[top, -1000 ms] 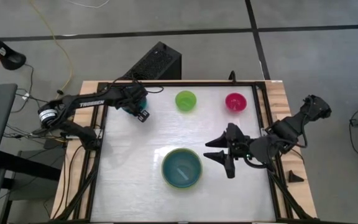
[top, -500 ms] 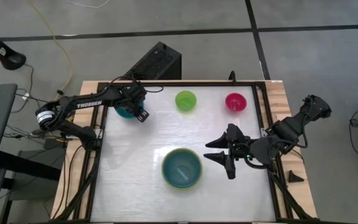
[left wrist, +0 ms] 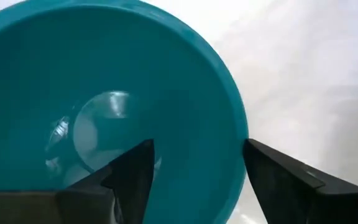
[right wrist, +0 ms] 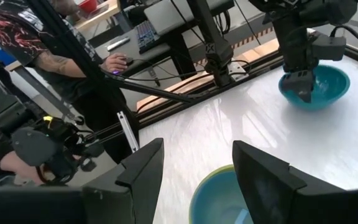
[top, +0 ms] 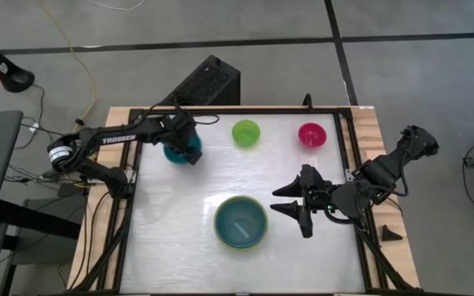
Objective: Nest bowls inside each other
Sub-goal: Stack the dark blue bowl on top of the blue bowl, then stack the light green bowl on top of the dark blue bowl
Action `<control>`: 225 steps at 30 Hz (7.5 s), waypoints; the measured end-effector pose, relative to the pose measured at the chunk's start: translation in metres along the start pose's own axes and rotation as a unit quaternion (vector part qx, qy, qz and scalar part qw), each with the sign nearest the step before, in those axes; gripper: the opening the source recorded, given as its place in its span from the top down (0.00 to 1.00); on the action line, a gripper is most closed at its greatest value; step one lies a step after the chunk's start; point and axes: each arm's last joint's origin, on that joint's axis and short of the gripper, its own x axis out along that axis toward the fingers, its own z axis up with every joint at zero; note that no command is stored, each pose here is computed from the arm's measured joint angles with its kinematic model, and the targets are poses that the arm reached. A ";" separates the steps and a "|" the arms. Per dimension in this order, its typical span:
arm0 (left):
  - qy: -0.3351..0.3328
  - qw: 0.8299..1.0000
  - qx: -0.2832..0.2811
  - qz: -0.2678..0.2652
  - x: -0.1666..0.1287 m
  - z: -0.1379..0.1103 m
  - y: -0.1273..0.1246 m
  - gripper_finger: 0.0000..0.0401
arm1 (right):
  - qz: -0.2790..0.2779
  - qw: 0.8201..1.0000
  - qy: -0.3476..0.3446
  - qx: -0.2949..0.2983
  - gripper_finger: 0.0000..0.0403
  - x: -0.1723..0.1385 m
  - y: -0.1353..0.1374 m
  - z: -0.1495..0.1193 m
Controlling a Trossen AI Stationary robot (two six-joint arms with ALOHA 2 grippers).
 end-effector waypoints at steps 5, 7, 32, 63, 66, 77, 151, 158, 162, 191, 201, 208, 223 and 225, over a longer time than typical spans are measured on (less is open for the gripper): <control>-0.016 0.997 -0.025 -0.078 0.000 0.004 -0.015 0.41 | 0.000 1.000 0.000 0.000 0.44 0.000 0.000 0.000; -0.016 0.995 -0.024 -0.097 0.000 0.002 -0.024 0.41 | 0.001 1.000 0.001 0.000 0.44 0.000 0.000 0.000; 0.038 0.998 0.040 -0.035 0.033 -0.017 -0.051 0.94 | 0.030 0.999 -0.014 0.012 0.44 -0.020 0.022 -0.013; -0.006 0.935 0.260 -0.241 -0.017 -0.105 -0.320 1.00 | -0.018 0.999 -0.027 -0.024 0.44 -0.036 0.025 -0.028; 0.030 0.937 0.308 -0.162 0.007 -0.106 -0.337 1.00 | -0.013 0.999 -0.032 -0.017 0.44 -0.043 0.029 -0.032; 0.093 0.923 0.372 -0.027 0.050 -0.106 -0.364 0.96 | -0.012 0.997 -0.077 0.012 0.44 -0.079 0.045 -0.050; -0.006 0.960 0.263 -0.098 0.004 0.149 -0.069 0.27 | -0.130 0.988 0.077 0.022 0.44 0.101 -0.243 -0.034; 0.017 0.964 0.246 -0.095 -0.003 0.149 -0.051 0.27 | -0.111 0.989 0.102 0.012 0.44 0.141 -0.289 -0.045; 0.027 0.965 0.241 -0.096 -0.006 0.147 -0.048 0.27 | -0.111 0.988 0.108 0.004 0.44 0.160 -0.309 -0.042; 0.071 0.968 0.223 -0.094 -0.013 0.139 -0.042 0.27 | -0.136 0.935 0.327 0.004 0.94 0.217 -0.333 -0.041; 0.053 0.973 0.212 -0.075 -0.029 0.143 -0.025 0.27 | 0.017 0.964 0.266 -0.023 0.94 0.167 -0.195 -0.008; 0.053 0.975 0.202 -0.073 -0.031 0.144 -0.017 0.27 | 0.122 0.953 0.274 -0.032 0.94 0.164 -0.100 -0.045; 0.057 0.980 0.172 -0.086 -0.031 0.144 -0.019 0.27 | 0.055 0.921 0.385 -0.008 0.76 0.219 -0.080 -0.149; 0.058 0.980 0.171 -0.087 -0.031 0.143 -0.020 0.27 | 0.068 0.930 0.361 0.003 0.63 0.222 -0.077 -0.144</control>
